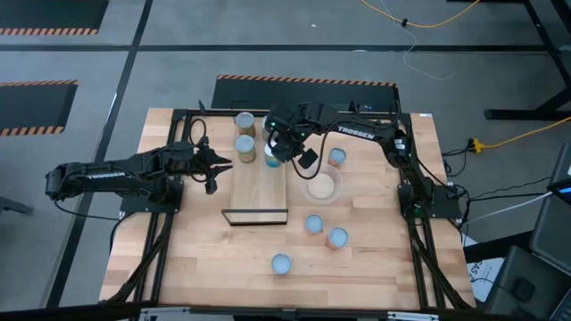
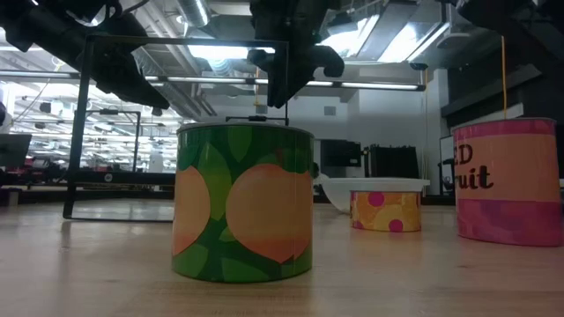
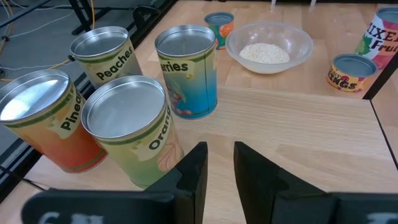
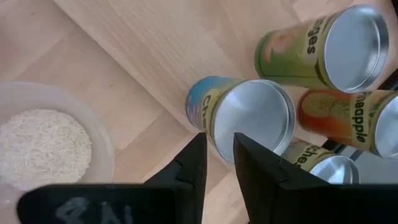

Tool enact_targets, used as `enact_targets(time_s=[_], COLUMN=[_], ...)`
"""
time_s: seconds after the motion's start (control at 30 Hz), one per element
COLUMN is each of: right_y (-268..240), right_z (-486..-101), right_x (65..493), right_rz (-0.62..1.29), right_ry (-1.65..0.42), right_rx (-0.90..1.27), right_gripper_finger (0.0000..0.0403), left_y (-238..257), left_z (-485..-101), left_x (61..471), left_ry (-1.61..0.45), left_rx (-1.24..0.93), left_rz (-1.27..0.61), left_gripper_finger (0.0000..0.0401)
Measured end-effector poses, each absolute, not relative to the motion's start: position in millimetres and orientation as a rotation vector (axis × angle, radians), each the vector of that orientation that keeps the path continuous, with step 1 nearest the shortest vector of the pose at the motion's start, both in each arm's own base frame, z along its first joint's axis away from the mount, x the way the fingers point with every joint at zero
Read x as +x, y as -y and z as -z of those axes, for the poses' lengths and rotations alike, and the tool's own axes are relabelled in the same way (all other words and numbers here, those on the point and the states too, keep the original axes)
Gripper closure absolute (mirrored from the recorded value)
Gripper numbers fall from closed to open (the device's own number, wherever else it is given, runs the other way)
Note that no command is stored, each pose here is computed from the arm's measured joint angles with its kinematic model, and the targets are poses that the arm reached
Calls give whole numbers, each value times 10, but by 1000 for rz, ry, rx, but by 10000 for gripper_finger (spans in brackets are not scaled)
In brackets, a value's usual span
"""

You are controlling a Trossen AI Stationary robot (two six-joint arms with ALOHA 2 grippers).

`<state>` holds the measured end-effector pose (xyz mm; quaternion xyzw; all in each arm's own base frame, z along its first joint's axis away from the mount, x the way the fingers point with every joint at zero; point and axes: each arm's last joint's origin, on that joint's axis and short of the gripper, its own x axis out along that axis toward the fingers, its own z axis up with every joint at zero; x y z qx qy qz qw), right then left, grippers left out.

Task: Pick and place cans onto a shelf
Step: Put the large canned cherries on the shelf

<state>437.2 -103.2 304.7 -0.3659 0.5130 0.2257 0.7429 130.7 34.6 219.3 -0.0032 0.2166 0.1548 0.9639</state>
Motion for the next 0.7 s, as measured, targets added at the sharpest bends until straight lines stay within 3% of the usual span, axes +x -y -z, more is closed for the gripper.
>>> enact_targets(time_s=[0.7], right_y=[1141], right_z=[-2798], right_x=[4482], right_rz=[-498], right_ry=[-1159], right_rx=[-779], right_gripper_finger=[319], left_y=[-344], left_z=[-2181], left_x=[1301], left_ry=[-453], left_rx=[-8], left_rz=[-313], left_gripper_finger=[330])
